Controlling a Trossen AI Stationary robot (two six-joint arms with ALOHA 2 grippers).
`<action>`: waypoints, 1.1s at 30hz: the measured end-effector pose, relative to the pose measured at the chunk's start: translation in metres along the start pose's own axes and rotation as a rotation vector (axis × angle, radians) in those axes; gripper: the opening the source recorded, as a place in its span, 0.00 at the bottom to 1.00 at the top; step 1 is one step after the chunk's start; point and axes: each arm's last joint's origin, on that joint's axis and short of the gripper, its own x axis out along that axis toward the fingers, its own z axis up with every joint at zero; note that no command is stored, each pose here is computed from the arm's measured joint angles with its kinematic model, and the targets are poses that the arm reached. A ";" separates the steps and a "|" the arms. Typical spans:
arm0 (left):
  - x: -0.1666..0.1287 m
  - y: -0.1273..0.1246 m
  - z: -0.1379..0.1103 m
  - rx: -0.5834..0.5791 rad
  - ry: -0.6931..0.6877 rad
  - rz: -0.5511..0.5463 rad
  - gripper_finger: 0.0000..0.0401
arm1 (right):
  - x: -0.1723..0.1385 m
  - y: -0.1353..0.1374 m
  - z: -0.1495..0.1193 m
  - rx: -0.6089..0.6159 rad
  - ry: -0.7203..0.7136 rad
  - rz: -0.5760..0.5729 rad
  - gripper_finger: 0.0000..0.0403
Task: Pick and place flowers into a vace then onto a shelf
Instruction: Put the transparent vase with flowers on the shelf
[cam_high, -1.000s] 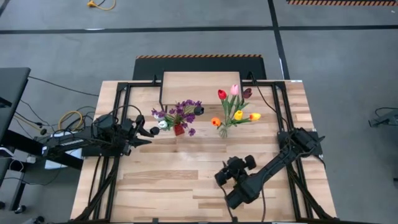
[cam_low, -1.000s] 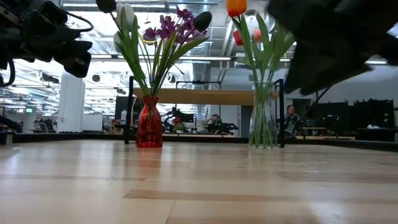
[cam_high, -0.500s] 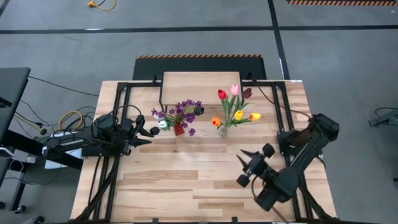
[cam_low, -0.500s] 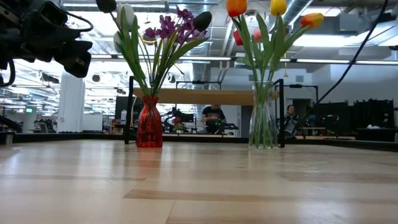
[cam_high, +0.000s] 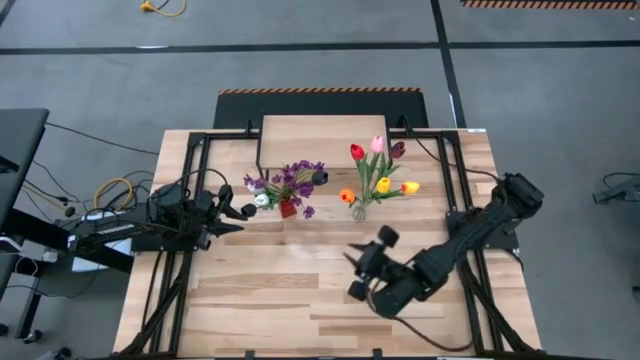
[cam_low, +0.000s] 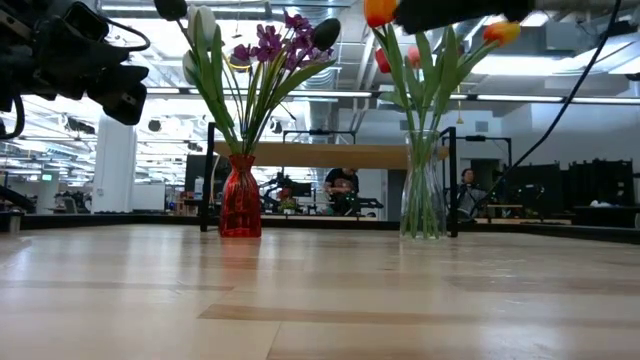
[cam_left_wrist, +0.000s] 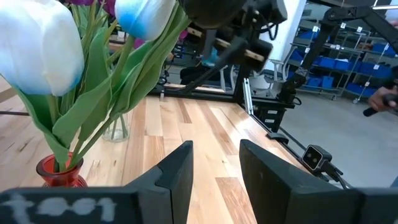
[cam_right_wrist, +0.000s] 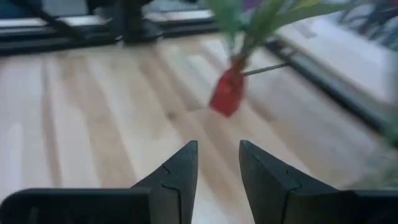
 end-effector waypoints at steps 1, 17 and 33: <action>0.000 0.000 0.000 0.000 0.000 0.000 0.30 | 0.005 0.004 0.000 -0.007 0.008 0.023 0.27; 0.000 0.000 0.000 0.000 0.001 0.000 0.30 | 0.052 0.011 -0.021 0.022 -0.099 0.291 0.26; 0.000 0.000 0.000 0.000 0.001 0.000 0.30 | -0.001 -0.097 -0.073 0.160 -0.105 0.330 0.27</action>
